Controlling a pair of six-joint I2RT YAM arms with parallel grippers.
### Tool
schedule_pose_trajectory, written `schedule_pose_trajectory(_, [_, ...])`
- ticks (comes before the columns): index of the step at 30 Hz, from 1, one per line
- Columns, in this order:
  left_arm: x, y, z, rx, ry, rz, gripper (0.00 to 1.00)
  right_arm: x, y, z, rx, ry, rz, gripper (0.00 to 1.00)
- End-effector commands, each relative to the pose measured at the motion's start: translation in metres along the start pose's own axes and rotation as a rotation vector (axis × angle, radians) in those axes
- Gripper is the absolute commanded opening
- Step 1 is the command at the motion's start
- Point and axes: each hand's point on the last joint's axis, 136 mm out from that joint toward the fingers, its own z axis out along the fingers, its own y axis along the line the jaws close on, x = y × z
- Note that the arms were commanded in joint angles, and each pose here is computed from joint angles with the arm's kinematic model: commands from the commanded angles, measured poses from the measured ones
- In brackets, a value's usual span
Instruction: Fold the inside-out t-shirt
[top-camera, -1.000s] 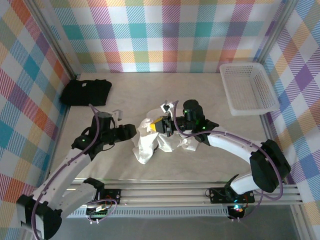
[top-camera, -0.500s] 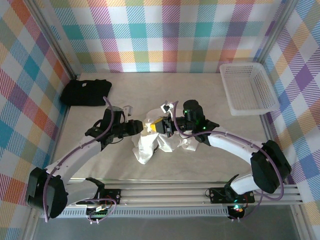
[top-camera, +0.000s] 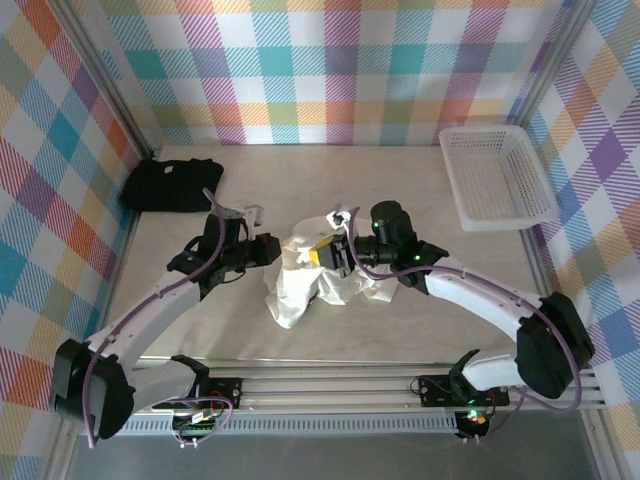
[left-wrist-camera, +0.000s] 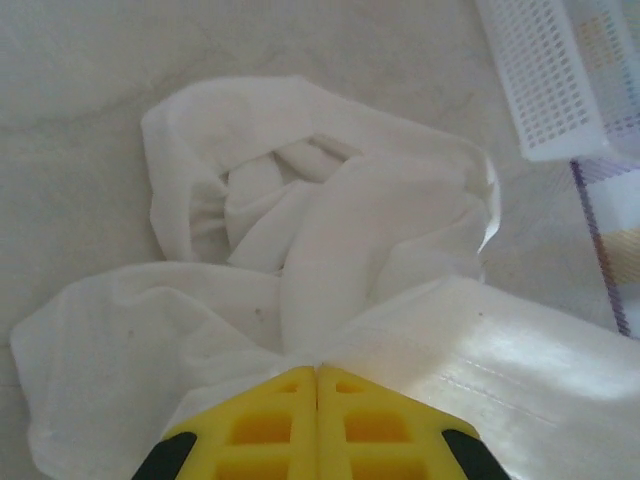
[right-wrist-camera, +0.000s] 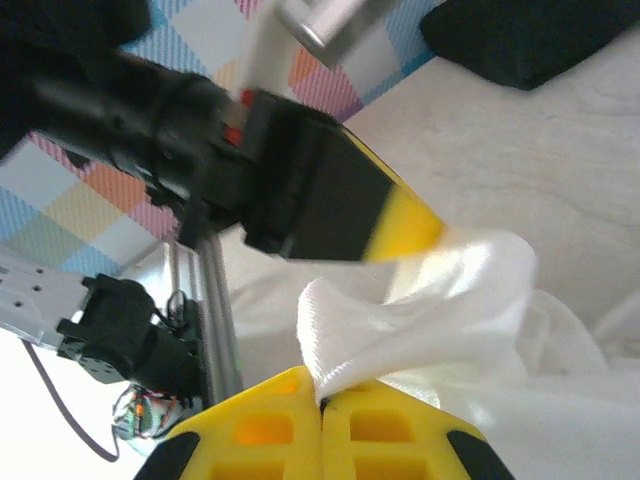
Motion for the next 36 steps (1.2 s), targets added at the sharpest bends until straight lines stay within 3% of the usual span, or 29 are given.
schedule_pose_trajectory(1, [-0.035,-0.035,-0.043,0.067,-0.142,0.080,0.00,-0.016,0.006,-0.021,0.087,0.004,-0.135,0.01])
schedule_pose_trajectory(8, [-0.044,-0.060,-0.096,0.123,-0.202,0.028,0.00,-0.012,0.006,-0.041,0.169,0.056,-0.215,0.01])
schedule_pose_trajectory(12, [-0.038,-0.053,-0.103,0.073,-0.162,0.009,0.00,-0.011,0.014,-0.038,0.111,0.042,-0.206,0.00])
schedule_pose_trajectory(17, [-0.029,-0.024,-0.109,-0.086,-0.151,0.043,0.00,-0.009,0.028,-0.036,0.025,0.034,-0.212,0.00])
schedule_pose_trajectory(22, [-0.016,-0.013,-0.103,-0.114,-0.117,0.080,0.00,-0.001,0.034,-0.036,-0.030,0.050,-0.199,0.01])
schedule_pose_trajectory(27, [0.019,-0.014,-0.083,-0.030,0.009,0.045,0.00,0.033,0.042,-0.036,-0.113,0.152,-0.135,0.05])
schedule_pose_trajectory(31, [0.062,-0.008,-0.066,0.022,0.133,-0.089,0.00,0.073,0.039,-0.032,-0.118,0.252,-0.036,0.07])
schedule_pose_trajectory(36, [0.119,0.023,-0.053,-0.074,0.224,-0.220,0.00,0.129,0.023,-0.025,-0.052,0.419,0.120,0.10])
